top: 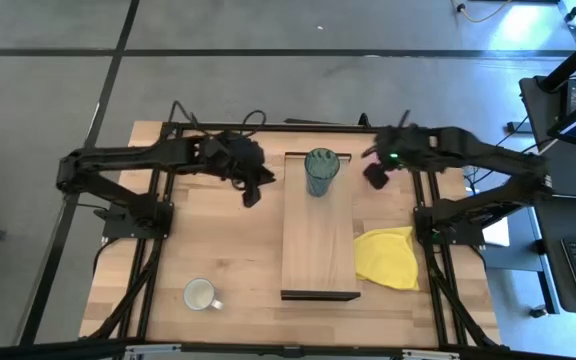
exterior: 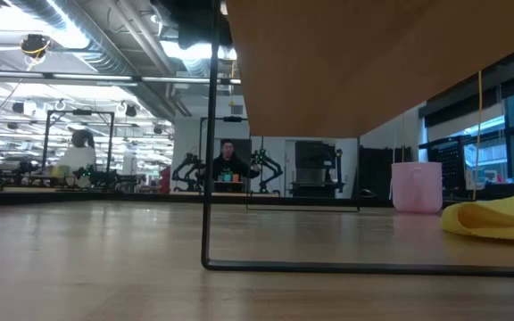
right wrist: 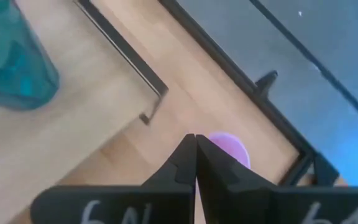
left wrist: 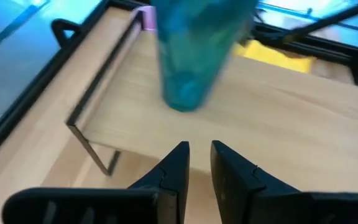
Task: Stack small to large cups/mugs on shelf
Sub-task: Put the white patterned mug on the shelf
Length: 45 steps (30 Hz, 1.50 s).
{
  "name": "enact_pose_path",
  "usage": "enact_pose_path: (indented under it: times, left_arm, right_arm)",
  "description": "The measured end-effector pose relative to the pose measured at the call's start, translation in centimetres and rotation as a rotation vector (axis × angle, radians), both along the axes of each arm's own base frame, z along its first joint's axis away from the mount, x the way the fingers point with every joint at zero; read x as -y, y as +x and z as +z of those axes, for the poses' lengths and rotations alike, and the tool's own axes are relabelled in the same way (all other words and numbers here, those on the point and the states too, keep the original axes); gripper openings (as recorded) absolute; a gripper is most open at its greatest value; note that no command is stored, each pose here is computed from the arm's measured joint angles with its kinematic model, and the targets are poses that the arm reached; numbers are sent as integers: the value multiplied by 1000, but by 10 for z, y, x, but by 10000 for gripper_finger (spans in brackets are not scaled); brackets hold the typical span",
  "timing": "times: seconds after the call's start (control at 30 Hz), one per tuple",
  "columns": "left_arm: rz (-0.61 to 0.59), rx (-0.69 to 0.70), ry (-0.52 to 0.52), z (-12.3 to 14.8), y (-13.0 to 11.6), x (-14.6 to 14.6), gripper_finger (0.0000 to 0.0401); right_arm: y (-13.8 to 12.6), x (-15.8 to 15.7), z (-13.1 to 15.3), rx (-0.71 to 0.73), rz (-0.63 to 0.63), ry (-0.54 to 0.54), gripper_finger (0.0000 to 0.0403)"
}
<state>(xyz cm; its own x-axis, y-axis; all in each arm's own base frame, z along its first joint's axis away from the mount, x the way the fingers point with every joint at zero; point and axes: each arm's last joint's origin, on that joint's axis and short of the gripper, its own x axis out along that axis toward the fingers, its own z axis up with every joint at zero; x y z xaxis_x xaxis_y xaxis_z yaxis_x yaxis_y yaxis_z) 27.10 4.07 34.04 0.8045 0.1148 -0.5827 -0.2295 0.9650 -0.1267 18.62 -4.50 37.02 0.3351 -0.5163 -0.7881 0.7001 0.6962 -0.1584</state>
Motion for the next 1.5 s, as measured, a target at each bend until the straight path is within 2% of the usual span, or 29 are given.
enact_pose_path:
  times: [0.17,0.3,0.53,0.63,0.87,1.07,1.27,1.5]
  left_arm:
    - [-78,-89,-28,8,-31,28,60]
    - [-78,-230,-41,4,-53,45,60]
    - [-57,-551,-143,-13,-81,74,60]
    - [-69,-628,-155,-16,-92,92,60]
    - [-65,-663,-193,-20,-112,133,62]
    - [4,-703,-270,-47,-129,163,91]
    - [69,-660,-340,-72,-131,184,116]
    - [71,-681,-344,-92,-130,200,118]
  right_arm:
    - [-47,-15,14,97,-97,72,14]
    - [-69,-27,20,186,-118,122,31]
    - [-81,-34,16,150,-185,152,82]
    - [-80,-36,8,137,-183,155,109]
    - [-71,-40,-38,55,-209,198,161]
    - [-57,-45,-69,122,-178,190,188]
    - [-55,-44,-79,154,-189,147,194]
    - [-62,-43,-76,190,-207,152,194]
